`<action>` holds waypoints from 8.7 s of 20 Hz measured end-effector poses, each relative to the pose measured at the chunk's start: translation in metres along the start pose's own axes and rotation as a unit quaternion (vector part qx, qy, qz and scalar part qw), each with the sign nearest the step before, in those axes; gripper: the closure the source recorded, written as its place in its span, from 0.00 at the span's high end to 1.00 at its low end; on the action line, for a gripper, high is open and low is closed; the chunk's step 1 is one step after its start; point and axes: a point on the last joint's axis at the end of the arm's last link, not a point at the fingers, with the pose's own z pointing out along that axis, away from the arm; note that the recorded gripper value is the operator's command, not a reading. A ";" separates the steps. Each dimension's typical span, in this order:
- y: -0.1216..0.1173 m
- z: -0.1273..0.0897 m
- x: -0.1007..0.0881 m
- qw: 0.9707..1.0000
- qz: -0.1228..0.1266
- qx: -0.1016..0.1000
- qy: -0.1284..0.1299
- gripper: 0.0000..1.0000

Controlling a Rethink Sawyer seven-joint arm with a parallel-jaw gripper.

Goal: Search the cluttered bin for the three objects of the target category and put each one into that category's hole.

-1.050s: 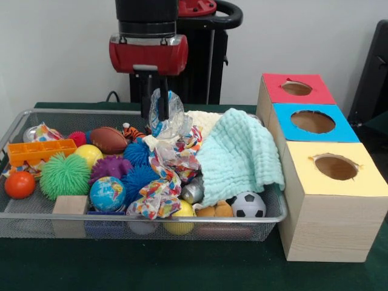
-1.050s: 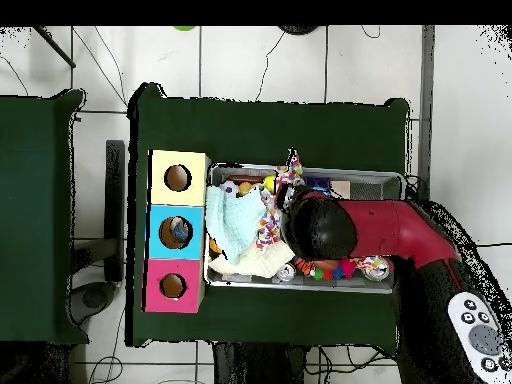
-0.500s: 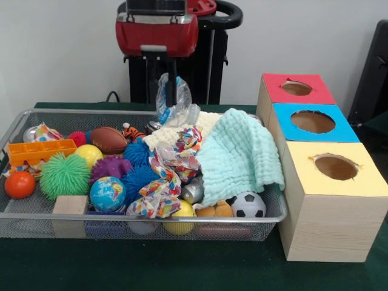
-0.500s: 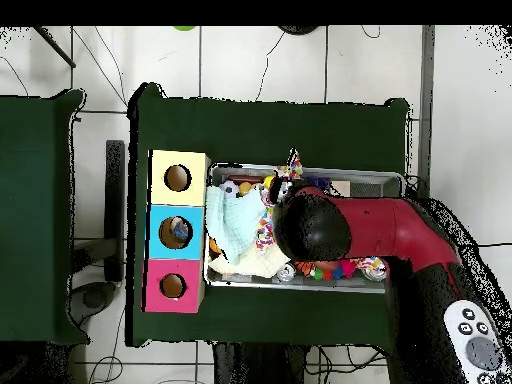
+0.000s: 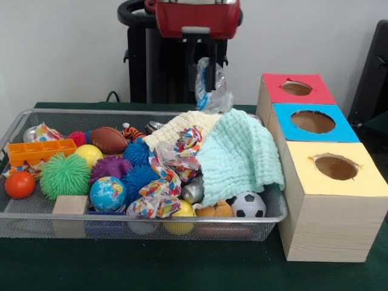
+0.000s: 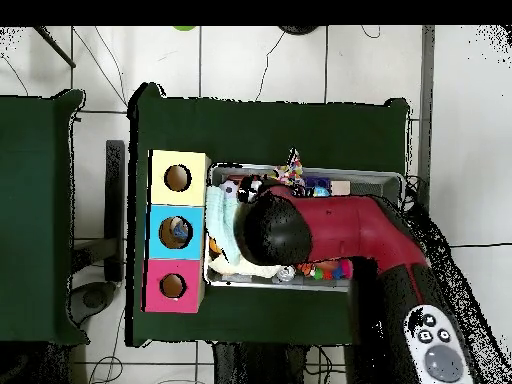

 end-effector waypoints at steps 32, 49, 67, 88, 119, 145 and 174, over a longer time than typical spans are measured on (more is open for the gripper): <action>0.172 0.041 0.123 0.999 -0.038 0.015 0.017 0.00; 0.164 0.072 0.140 0.999 0.003 0.024 0.040 1.00; 0.083 0.047 0.083 0.990 0.123 0.039 0.057 1.00; -0.115 0.111 0.075 0.966 0.232 0.078 0.084 1.00; -0.151 0.155 0.209 0.953 0.241 0.051 0.177 1.00; -0.213 0.161 0.175 0.987 0.132 0.058 0.066 1.00; -0.294 0.139 0.052 0.983 0.040 0.162 -0.075 1.00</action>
